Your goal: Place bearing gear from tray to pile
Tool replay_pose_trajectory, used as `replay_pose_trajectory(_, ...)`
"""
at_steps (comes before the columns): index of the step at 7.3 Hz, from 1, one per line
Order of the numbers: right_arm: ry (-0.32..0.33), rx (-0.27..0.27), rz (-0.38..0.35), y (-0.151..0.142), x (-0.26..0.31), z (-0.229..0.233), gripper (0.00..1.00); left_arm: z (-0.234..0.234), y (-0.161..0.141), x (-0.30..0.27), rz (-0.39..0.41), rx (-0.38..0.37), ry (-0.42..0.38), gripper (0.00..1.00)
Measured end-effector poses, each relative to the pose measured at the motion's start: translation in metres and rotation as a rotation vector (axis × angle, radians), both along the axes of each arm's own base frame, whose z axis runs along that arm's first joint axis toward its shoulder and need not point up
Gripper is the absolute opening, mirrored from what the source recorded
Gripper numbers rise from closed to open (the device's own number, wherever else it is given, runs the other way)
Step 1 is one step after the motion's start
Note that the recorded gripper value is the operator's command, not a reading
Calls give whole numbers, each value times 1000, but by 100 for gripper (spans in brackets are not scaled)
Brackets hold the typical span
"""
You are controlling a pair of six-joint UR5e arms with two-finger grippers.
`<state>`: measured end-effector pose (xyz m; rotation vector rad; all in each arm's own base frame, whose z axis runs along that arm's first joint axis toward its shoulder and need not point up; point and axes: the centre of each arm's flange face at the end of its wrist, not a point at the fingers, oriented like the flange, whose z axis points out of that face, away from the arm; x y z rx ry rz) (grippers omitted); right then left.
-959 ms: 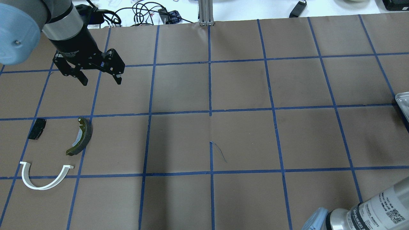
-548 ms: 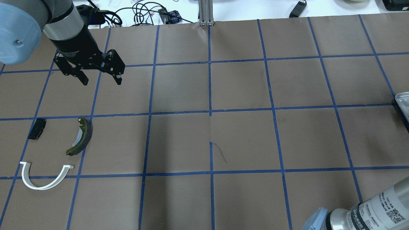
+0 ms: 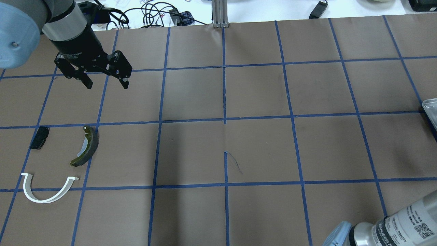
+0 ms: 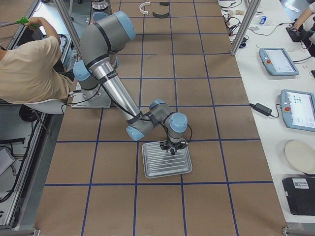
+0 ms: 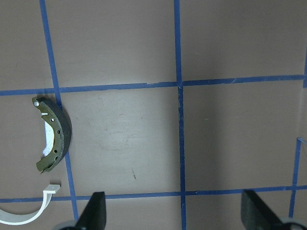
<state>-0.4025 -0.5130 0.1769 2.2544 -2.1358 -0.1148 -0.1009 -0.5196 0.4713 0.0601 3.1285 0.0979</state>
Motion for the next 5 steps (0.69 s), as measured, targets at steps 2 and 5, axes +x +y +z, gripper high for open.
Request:
replay_pose_trajectory(2, -3, 3, -8, 1, 1, -2, 2, 0, 0, 0, 0, -3, 0, 100)
replay_pose_trajectory(5, -4, 3, -17, 4, 4, -2, 0, 0, 0, 0, 0, -6, 0, 100)
